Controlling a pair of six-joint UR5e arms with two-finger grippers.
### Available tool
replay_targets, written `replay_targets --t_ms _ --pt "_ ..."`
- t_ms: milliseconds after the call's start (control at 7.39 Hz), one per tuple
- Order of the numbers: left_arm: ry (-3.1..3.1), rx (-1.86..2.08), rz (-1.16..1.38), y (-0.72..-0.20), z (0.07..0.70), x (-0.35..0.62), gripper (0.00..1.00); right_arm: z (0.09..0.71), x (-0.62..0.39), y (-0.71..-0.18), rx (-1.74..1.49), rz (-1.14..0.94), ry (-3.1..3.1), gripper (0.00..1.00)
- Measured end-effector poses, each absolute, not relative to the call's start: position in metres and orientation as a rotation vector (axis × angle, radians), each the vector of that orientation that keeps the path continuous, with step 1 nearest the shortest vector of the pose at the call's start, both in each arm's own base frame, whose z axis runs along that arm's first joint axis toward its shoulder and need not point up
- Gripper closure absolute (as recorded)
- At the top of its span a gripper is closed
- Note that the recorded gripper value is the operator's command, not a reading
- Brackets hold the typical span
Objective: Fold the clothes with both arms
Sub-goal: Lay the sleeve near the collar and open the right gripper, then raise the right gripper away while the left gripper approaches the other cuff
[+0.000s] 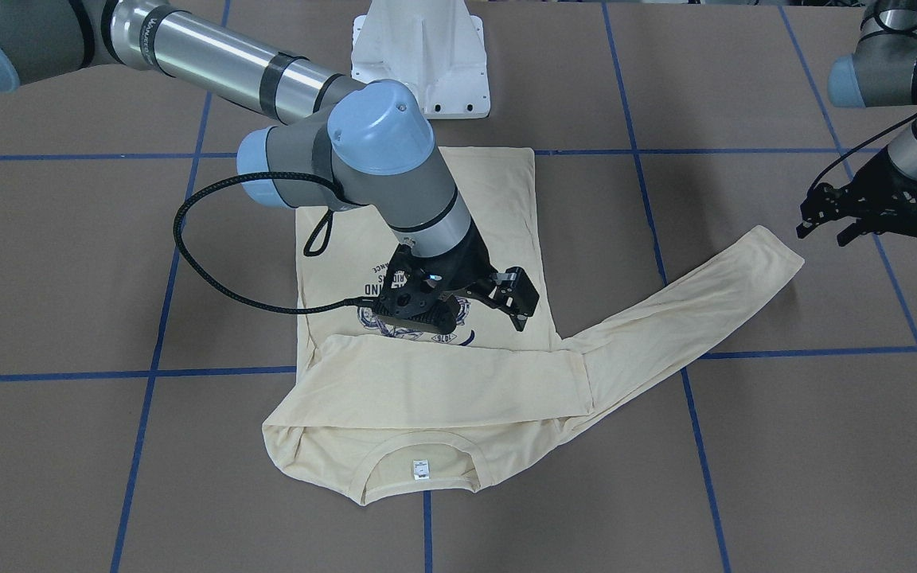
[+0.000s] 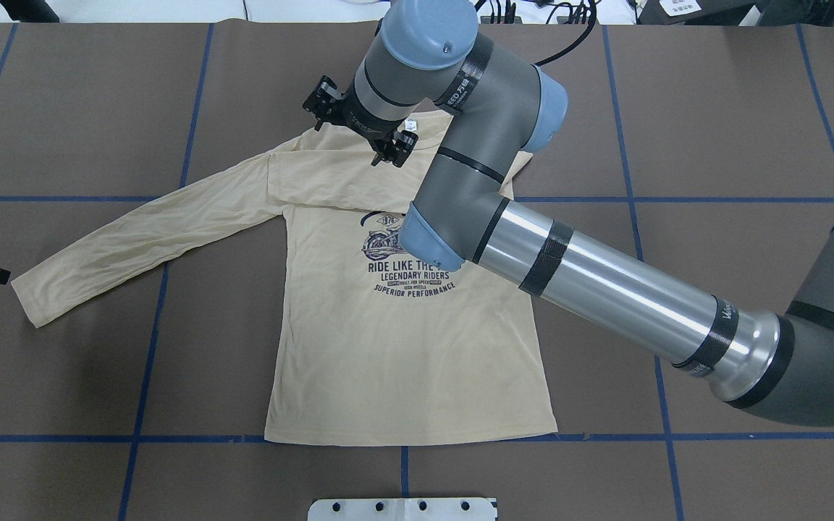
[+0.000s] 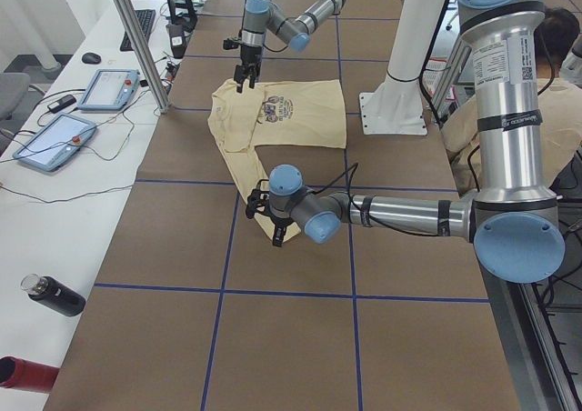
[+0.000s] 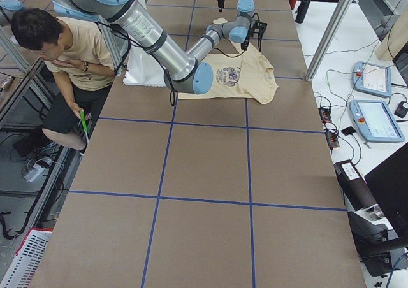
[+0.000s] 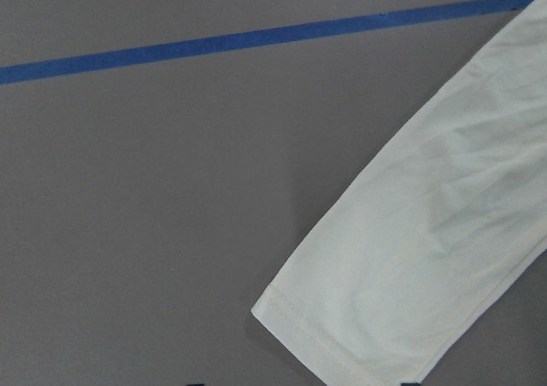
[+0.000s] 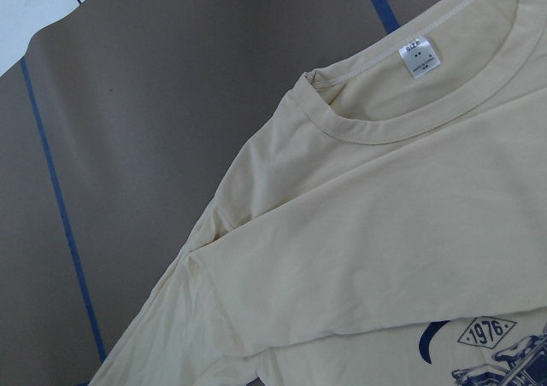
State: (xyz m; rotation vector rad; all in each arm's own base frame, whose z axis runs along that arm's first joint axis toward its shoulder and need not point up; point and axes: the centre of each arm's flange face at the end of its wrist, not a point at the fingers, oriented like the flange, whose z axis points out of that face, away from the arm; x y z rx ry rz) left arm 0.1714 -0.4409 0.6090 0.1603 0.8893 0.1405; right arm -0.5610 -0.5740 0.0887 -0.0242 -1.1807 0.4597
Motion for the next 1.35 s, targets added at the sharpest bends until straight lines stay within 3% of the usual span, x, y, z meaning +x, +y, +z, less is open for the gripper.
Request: replay_targets --t_ms 677,948,1354 --pt "0.883 0.094 0.174 -0.449 0.629 0.207 0.48 0.098 -0.552 -0.566 -0.023 0.452 -1.191 0.02" --pt "0.882 0.087 0.181 -0.448 0.631 0.211 0.48 0.156 -0.48 -0.549 -0.038 0.436 -1.211 0.02" --pt "0.881 0.086 0.182 -0.448 0.634 0.211 0.48 0.21 -0.372 -0.575 -0.122 0.464 -1.182 0.02"
